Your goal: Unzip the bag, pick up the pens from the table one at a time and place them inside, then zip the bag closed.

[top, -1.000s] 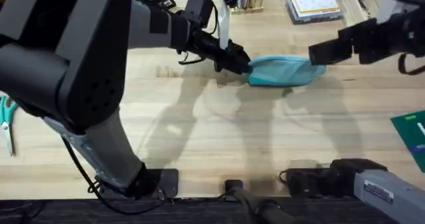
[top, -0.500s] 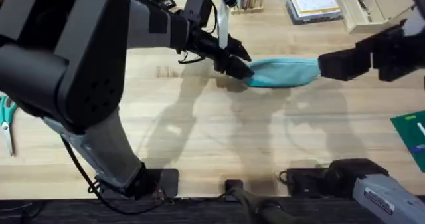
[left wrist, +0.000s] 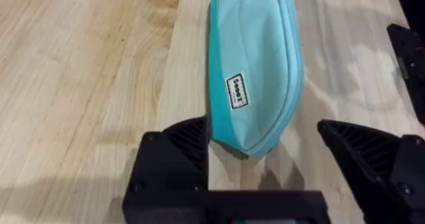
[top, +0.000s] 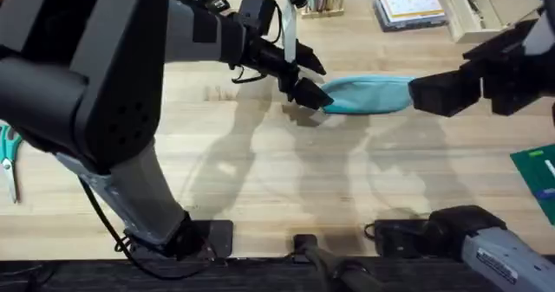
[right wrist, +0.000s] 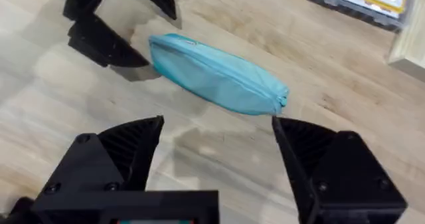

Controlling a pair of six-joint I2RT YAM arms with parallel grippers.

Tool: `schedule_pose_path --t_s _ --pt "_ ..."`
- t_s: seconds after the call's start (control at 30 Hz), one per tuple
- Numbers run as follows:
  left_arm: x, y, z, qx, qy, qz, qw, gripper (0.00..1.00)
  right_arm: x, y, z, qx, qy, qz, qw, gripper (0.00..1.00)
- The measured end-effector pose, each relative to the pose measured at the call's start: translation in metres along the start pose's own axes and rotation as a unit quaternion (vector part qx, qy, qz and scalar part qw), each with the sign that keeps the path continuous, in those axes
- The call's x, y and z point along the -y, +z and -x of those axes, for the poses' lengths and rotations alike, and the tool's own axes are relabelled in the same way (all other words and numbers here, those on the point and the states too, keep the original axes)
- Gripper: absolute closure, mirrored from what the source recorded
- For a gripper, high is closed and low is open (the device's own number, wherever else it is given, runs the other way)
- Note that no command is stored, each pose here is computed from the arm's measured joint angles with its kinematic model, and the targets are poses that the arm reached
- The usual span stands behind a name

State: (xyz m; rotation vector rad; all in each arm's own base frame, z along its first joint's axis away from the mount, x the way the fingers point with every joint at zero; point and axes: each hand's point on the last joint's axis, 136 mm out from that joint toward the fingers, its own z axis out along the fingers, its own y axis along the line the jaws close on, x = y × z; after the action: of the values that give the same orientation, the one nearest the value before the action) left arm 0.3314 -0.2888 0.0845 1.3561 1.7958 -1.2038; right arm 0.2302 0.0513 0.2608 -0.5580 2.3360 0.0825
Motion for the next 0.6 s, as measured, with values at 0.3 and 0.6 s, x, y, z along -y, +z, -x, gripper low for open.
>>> schedule_pose_path --t_s 0.3,0.6 --pt "-0.006 0.000 -0.001 -0.005 0.008 0.016 1.000 0.015 -0.005 0.000 0.001 0.001 -0.017 0.007 1.000 0.003" --pt "-0.007 -0.025 0.042 0.003 0.071 0.084 0.994 0.014 -0.005 0.000 0.001 0.001 -0.017 0.007 1.000 0.003"
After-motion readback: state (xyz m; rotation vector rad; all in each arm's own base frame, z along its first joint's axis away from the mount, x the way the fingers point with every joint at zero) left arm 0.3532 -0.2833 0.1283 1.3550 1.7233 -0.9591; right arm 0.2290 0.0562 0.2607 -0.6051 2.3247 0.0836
